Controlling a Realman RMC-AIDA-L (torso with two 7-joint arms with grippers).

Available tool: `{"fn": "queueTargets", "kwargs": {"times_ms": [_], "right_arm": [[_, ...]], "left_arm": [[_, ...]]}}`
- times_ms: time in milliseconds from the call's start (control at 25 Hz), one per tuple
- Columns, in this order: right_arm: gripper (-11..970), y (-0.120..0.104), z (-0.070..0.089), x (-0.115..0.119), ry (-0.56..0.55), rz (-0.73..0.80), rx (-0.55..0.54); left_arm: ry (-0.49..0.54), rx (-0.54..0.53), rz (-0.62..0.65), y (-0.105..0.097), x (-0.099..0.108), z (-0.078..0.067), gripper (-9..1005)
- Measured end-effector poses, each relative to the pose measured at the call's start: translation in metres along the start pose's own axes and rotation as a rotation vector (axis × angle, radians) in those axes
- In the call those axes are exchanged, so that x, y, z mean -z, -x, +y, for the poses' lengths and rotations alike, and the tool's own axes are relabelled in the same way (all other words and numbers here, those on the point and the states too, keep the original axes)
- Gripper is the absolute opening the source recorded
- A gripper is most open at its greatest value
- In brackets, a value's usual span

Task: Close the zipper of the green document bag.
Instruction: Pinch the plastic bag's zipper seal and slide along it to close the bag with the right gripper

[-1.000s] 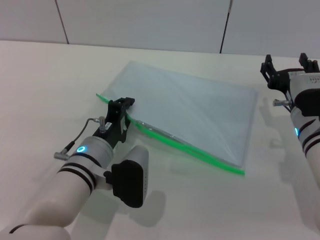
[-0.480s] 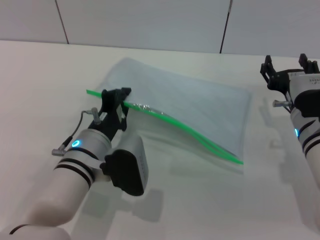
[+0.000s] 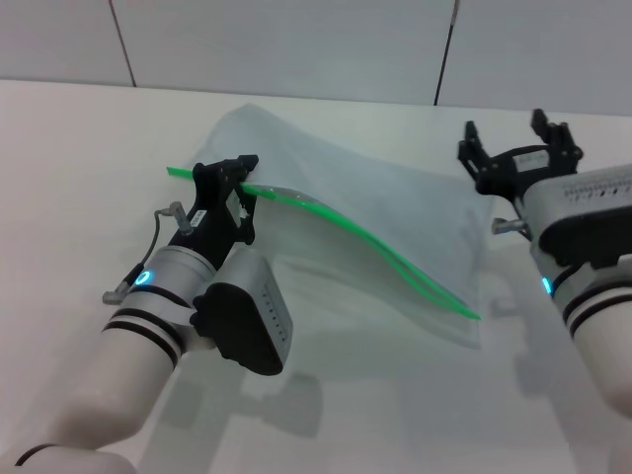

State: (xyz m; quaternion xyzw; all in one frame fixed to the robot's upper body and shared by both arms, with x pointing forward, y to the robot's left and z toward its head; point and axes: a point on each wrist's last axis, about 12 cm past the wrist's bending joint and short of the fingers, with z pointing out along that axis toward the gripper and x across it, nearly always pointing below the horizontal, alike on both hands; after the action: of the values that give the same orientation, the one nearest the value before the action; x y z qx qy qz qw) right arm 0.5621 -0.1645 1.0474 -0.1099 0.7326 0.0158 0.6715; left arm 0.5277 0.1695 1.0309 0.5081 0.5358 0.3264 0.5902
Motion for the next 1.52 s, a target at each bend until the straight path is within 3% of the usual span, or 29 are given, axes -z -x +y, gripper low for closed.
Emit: {"fn": "queueTargets", "kwargs": {"times_ms": [400, 920, 1520], "right_arm": [[808, 0.008, 0.032, 0.027, 0.180, -0.125, 0.061], [737, 0.005, 0.045, 0.037, 0.305, -0.142, 0.134], [716, 0.004, 0.072, 0.049, 0.486, -0.124, 0.185]], "left_arm": [[0.029, -0.001, 0.011, -0.003, 0.002, 0.002, 57], [0.053, -0.019, -0.006, -0.001, 0.002, 0.005, 57], [0.056, -0.021, -0.004, -0.003, 0.002, 0.006, 56]]}}
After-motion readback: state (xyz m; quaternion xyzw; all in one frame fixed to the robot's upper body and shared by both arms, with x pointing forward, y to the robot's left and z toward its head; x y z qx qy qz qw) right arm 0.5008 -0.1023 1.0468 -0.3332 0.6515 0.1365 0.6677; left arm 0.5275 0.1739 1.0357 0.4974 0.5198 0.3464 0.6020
